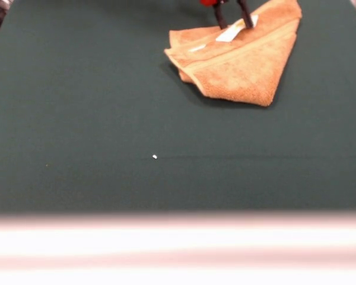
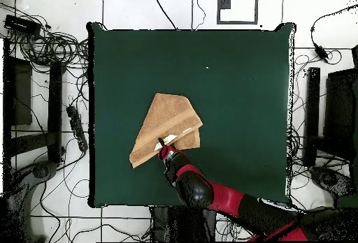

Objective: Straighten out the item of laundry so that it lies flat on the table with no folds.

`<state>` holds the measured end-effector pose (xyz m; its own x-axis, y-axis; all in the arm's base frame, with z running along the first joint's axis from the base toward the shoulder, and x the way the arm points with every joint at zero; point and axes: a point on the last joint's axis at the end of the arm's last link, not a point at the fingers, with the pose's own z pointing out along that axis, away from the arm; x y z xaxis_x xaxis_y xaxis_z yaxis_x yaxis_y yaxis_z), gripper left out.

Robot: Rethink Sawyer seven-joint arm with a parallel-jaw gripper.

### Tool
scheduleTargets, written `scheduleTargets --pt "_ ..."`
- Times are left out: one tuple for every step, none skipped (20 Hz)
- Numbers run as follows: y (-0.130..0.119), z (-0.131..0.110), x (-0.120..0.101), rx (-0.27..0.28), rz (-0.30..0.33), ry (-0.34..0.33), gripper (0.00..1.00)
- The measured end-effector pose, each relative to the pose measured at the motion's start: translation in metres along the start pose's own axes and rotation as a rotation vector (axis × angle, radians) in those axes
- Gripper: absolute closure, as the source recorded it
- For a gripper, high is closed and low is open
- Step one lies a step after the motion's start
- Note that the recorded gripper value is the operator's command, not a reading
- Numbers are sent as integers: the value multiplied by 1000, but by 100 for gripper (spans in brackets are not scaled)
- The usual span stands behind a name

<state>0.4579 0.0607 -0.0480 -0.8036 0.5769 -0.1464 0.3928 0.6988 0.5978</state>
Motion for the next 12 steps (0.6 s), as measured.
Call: scheduleTargets --pt "0 0 0 1 0 -1 0" --pt "1 1 0 1 0 -2 0" --pt "2 2 1 2 0 -3 0" --pt "3 2 1 3 0 -4 0" --pt "3 3 1 3 0 -5 0" --pt "4 3 1 4 -1 -6 0" --pt "5 4 2 4 -3 -8 0" --pt "5 4 2 3 -4 -9 0" --pt "7 5 2 3 -7 -14 0" --pt "7 5 2 2 -9 -17 0" --pt "8 6 2 1 -11 -20 0" --pt "9 6 3 1 -12 -23 0"
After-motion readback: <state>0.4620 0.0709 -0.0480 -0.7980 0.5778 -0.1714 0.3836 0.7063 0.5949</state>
